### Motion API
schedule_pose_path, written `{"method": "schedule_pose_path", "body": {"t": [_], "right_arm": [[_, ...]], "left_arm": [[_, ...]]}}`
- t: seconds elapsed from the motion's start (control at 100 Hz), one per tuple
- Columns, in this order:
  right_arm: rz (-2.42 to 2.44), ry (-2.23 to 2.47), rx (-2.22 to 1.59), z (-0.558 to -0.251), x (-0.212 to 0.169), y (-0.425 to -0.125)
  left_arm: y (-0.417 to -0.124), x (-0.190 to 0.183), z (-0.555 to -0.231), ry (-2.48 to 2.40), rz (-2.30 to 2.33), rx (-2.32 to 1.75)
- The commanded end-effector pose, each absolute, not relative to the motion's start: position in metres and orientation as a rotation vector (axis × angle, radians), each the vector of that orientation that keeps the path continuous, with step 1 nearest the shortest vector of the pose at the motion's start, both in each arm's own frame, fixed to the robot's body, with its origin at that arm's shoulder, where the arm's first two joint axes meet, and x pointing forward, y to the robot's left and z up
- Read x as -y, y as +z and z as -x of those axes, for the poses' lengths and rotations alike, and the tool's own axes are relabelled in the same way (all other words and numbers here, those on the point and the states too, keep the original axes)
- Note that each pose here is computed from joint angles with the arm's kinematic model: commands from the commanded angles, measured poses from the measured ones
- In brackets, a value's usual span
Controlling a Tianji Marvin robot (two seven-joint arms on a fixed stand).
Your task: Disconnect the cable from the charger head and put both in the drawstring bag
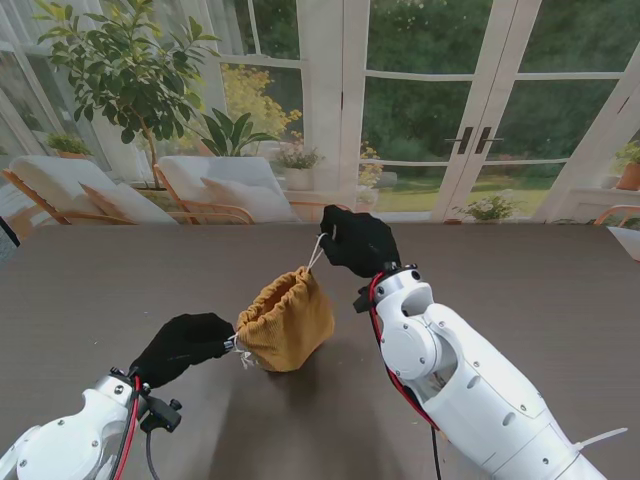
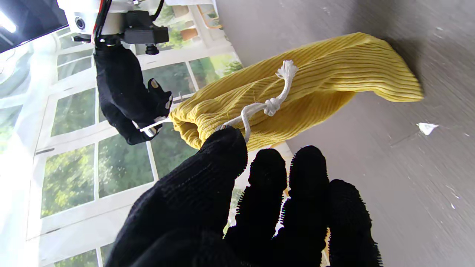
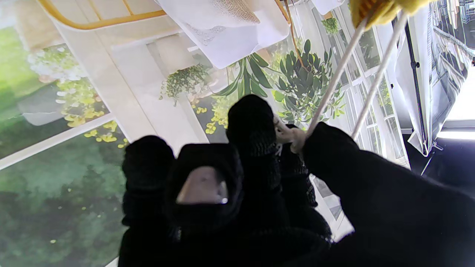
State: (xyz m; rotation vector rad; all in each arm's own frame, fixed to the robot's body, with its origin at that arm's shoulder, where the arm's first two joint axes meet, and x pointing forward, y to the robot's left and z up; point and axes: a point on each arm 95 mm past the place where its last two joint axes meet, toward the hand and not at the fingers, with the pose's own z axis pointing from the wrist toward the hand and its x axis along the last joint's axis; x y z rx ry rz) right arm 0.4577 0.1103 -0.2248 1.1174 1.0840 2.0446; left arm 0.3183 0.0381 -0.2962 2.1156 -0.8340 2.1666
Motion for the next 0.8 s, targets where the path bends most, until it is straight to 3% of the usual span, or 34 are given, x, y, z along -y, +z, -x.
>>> {"method": "schedule_pose_path", "body": {"t": [0.0,0.79], "right_arm": [[-1.104,2.042,-1.106,-0.458,-0.110,-0.223],[-1.069,1.996,-1.165,-0.464,-0.107,-0.224]], "left_arm": [[-0.294,-0.032,-0.318,2.159,-2.087,0.845],[-0.281,-0.026,-0.315,2.111,-1.991,0.608]]}}
